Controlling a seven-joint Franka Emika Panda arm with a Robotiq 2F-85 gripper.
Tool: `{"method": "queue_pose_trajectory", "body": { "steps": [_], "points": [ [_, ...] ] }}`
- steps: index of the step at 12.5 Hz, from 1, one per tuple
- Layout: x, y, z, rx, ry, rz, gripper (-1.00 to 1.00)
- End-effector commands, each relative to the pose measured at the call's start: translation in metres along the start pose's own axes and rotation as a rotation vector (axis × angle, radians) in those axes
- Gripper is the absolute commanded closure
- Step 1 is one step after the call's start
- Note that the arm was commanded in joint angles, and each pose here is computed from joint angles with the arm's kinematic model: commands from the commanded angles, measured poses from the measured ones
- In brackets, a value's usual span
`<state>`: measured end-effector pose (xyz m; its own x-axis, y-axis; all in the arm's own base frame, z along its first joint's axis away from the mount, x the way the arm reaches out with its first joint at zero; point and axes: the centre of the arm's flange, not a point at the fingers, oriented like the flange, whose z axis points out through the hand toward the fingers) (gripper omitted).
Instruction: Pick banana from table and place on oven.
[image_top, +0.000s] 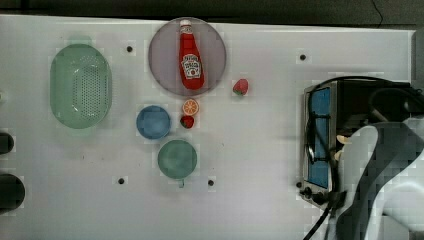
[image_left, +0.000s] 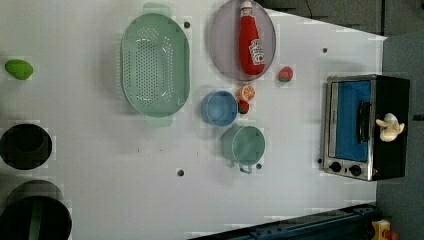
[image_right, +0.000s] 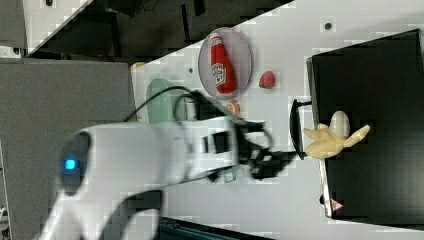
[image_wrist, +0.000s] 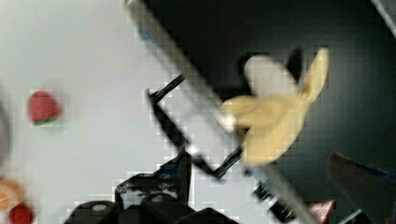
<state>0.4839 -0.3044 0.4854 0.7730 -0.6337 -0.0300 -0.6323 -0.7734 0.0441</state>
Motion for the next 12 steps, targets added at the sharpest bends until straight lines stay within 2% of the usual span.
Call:
{"method": "queue_pose_trajectory", "body": {
  "steps": [1,3,5,7,12],
  "points": [
    [-0.059,-0.091,-0.083,0.062,0.012,0.140,-1.00],
    [-0.105,-0.135,-0.116,0.057,0.017,0.202,-1.00],
    [-0.146,-0.161,-0.140,0.023,0.042,0.244,-1.00],
    [-0.180,-0.179,-0.154,0.003,0.037,0.273,-1.00],
    [-0.195,-0.173,-0.166,0.013,0.046,0.287,-1.00]
  ]
}}
